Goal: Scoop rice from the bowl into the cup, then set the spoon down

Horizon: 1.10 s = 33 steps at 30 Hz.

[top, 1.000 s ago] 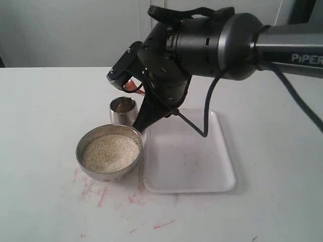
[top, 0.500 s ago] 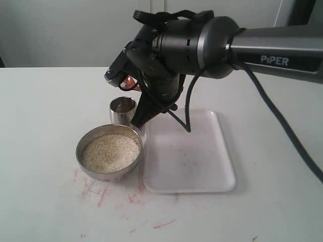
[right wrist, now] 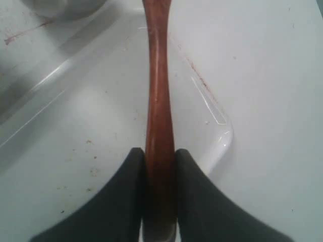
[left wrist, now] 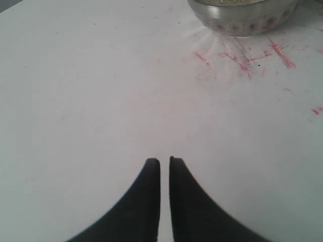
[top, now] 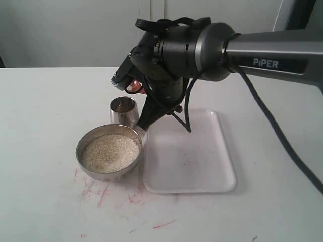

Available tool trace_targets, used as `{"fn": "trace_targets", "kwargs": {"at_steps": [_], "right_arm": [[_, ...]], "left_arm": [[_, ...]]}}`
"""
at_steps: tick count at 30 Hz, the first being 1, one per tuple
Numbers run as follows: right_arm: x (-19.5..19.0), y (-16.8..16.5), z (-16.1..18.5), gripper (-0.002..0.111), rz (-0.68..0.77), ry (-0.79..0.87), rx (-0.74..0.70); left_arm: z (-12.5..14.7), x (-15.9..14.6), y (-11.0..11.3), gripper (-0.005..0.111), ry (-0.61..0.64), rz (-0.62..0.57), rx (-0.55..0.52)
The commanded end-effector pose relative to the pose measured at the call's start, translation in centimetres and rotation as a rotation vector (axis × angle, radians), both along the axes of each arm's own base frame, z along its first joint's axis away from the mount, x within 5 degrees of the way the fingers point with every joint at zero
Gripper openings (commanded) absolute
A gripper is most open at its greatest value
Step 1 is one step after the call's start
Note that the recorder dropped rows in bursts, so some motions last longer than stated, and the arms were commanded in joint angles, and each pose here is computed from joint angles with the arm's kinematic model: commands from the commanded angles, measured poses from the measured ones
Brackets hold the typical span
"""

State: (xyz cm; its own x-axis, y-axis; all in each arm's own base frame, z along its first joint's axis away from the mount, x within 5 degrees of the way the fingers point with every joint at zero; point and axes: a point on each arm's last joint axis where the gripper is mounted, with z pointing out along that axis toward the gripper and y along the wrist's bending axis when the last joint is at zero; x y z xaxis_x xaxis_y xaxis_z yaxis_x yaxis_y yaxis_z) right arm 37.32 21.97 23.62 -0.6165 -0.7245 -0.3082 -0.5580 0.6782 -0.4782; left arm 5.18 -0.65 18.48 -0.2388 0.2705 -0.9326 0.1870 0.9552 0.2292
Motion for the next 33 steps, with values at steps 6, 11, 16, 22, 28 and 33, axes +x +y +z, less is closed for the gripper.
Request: {"fn": "trace_targets", "kwargs": {"at_steps": [6, 11, 16, 22, 28, 33], "right_arm": [[0.6, -0.4, -0.1, 0.0, 0.016, -0.035, -0.057], [0.9, -0.4, 0.1, 0.0, 0.028, -0.06, -0.09], [1.2, -0.3, 0.1, 0.0, 0.042, -0.072, -0.093], [1.3, -0.2, 0.3, 0.0, 0.085, -0.083, -0.12], [1.4, -0.2, 0.4, 0.0, 0.155, -0.088, -0.167], [1.6, -0.1, 0.5, 0.0, 0.226, -0.096, -0.218]], "left_arm": [[-0.6, -0.1, 0.0, 0.014, 0.048, -0.005, 0.001], [-0.6, -0.1, 0.0, 0.014, 0.048, -0.005, 0.001], [-0.6, -0.1, 0.0, 0.014, 0.048, -0.005, 0.001], [-0.6, -0.1, 0.0, 0.014, 0.048, -0.005, 0.001], [-0.6, -0.1, 0.0, 0.014, 0.048, -0.005, 0.001], [-0.6, -0.1, 0.0, 0.014, 0.048, -0.005, 0.001]]}}
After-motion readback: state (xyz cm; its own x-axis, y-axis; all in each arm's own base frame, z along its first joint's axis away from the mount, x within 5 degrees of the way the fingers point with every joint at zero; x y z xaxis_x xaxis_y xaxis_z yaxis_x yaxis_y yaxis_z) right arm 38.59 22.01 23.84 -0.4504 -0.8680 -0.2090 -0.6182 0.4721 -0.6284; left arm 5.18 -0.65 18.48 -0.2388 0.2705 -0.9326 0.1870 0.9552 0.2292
